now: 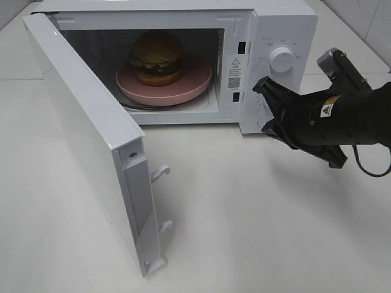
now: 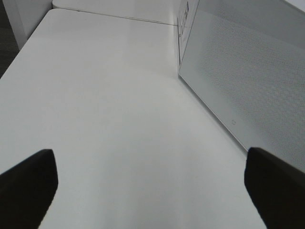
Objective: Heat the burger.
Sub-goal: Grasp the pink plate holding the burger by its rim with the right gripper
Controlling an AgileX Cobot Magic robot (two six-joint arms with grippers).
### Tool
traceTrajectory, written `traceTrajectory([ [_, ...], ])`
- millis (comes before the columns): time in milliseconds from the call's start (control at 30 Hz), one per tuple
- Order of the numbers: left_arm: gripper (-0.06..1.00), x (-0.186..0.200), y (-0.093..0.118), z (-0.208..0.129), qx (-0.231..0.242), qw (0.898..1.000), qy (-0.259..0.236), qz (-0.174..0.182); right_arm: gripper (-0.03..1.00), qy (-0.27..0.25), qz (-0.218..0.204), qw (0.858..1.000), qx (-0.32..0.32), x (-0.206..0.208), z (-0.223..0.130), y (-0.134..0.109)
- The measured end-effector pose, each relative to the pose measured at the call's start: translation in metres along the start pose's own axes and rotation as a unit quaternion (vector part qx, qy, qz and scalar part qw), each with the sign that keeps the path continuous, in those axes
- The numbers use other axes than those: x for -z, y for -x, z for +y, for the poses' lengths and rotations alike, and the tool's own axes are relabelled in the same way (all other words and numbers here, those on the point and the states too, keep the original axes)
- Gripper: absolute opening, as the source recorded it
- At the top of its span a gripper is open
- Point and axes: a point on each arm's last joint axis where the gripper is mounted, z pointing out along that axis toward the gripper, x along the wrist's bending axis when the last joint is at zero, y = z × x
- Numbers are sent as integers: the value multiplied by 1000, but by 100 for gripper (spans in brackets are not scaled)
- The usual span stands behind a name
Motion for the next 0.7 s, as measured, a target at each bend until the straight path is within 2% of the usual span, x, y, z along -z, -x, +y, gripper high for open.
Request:
traceTrajectory([
  [67, 99, 0, 0, 0, 0, 1000, 0, 0, 1, -4, -4, 1000, 19, 3, 0, -1],
  [133, 99, 0, 0, 0, 0, 1000, 0, 0, 2, -18, -16, 997, 71, 12, 1, -1],
  [167, 99, 0, 0, 0, 0, 1000, 0, 0, 2, -18, -16, 997, 71, 12, 1, -1],
  [233, 99, 0, 0, 0, 0, 1000, 0, 0, 2, -40, -32, 989, 138, 23, 0, -2],
  [400, 99, 0, 0, 0, 0, 1000, 0, 0, 3, -61, -45, 980, 185, 30, -1, 0],
  [467, 99, 0, 0, 0, 0, 1000, 0, 0, 4, -90, -62, 967, 229, 34, -4, 2],
  [500, 99, 0, 0, 0, 0, 1000, 0, 0, 4, -90, -62, 967, 229, 34, -4, 2],
  [567, 99, 0, 0, 0, 0, 1000, 0, 0, 5, -122, -77, 950, 276, 37, -3, 1],
  [600, 99, 0, 0, 0, 0, 1000, 0, 0, 5, -122, -77, 950, 276, 37, -3, 1],
  [667, 99, 0, 0, 0, 0, 1000, 0, 0, 5, -156, -84, 923, 342, 40, 2, -6],
  [700, 99, 0, 0, 0, 0, 1000, 0, 0, 5, -156, -84, 923, 342, 40, 2, -6],
])
